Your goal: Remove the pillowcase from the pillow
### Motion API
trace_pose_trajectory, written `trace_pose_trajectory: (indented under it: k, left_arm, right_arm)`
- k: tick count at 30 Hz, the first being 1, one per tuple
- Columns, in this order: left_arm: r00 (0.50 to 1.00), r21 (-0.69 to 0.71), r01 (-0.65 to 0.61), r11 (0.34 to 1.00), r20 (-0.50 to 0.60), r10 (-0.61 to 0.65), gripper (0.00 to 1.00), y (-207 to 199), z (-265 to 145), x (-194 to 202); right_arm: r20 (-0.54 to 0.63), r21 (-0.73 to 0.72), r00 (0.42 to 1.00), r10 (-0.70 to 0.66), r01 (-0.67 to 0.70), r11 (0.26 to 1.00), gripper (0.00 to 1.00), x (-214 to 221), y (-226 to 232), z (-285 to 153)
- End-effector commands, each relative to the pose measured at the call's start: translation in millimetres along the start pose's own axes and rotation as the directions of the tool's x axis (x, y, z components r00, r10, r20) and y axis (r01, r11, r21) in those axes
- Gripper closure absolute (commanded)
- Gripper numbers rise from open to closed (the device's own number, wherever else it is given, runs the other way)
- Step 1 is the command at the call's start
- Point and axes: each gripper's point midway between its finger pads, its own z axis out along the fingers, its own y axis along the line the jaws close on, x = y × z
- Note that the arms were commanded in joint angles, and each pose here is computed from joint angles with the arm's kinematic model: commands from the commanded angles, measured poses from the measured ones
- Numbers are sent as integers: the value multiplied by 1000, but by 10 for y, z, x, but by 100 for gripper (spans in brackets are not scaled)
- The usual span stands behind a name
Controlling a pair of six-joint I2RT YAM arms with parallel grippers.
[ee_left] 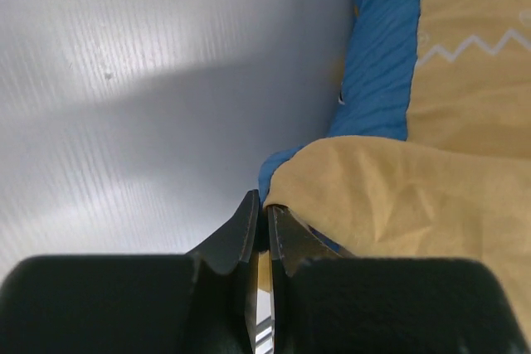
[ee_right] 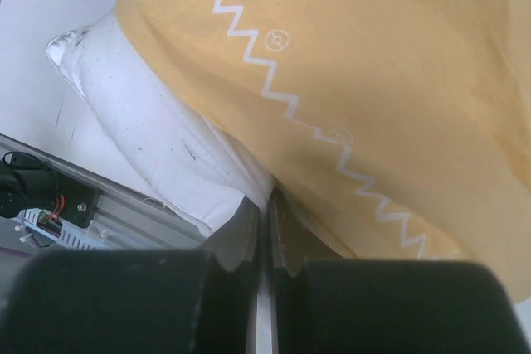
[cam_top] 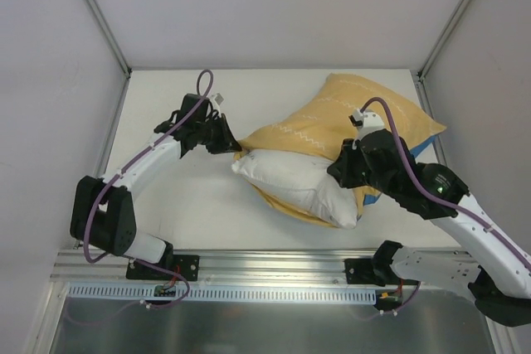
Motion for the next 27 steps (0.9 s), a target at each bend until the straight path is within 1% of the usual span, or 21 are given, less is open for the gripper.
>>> trace_pose_trajectory:
  k: [1,2,4,5,6,7,8,10,11,12,13,14,16,18,19,20,22,23,24,26,27]
  left_arm:
    - [997,65,-24,998,78,19,100,-215,40,-399]
    - [998,83,-27,996,64,22,100,-261,89,-445]
    - [998,105,-40,994,50,35,82,-308,108,-456]
    - [998,123,-50,991,53,44,67,-355,72,-473]
    - [997,135,-56,989,52,49,44,-384,31,-465]
    - [997,130,-55,990,55,48,9,-359,-11,-458]
    - [994,145,-70,987,91,57,4,-421,-157,-512]
    - [991,134,-59,989,130,41,1,-403,-374,-609]
    - [984,131,-67,989,171,44,1,-444,-568,-668]
    - [981,106,-53,993,194,32,1,-419,-696,-726]
    - [961,51,-22,998,277,7,2,-376,-926,-972]
    - [961,14,14,1000,275,-17,2,-338,-1098,-932]
    - [936,-4,-25,1000,350,25,4,-472,-1422,-1102]
    - [937,-19,-16,1000,349,22,10,-515,-1594,-1040]
    - [930,-39,14,999,368,1,14,-506,-1672,-1058]
    - [938,-35,40,999,347,-25,18,-506,-1695,-968]
    - [957,32,73,997,280,-79,19,-598,-1627,-768]
    - [968,56,64,996,240,-76,17,-697,-1566,-639]
    - [975,59,86,995,203,-96,16,-701,-1488,-514]
    - [980,88,119,989,151,-131,11,-833,-1418,-304]
    - [982,85,136,987,117,-145,9,-803,-1334,-179]
  right_arm:
    - [65,-106,995,79,-72,992,99,-175,227,1]
    - [69,-120,993,93,-84,989,99,-189,265,29]
    - [67,-129,993,99,-89,988,99,-200,304,73]
    - [69,-131,992,102,-93,987,99,-226,332,111]
    - [71,-132,992,103,-93,987,99,-243,351,137]
    - [76,-135,991,106,-95,986,99,-278,373,149]
    - [72,-133,992,103,-93,987,99,-296,405,209]
    - [71,-132,993,97,-87,987,99,-337,444,262]
    - [61,-126,994,90,-82,989,99,-336,470,338]
    - [58,-121,995,82,-74,990,99,-342,477,378]
    - [59,-121,995,84,-76,990,99,-361,486,417]
    - [73,-138,993,92,-81,987,99,-413,528,464]
    - [50,-167,993,105,-96,981,99,-443,604,572]
    - [53,-191,991,121,-109,976,99,-550,712,655]
    - [78,-206,987,138,-120,971,99,-643,764,685]
    - [91,-226,984,151,-127,966,99,-710,824,700]
    - [106,-254,978,181,-149,956,99,-820,942,814]
    - [114,-279,975,191,-153,948,99,-903,1019,808]
    - [94,-278,977,189,-157,948,99,-894,1070,931]
    - [80,-311,975,208,-174,935,99,-941,1187,1004]
    - [76,-321,973,218,-183,929,99,-970,1234,1041]
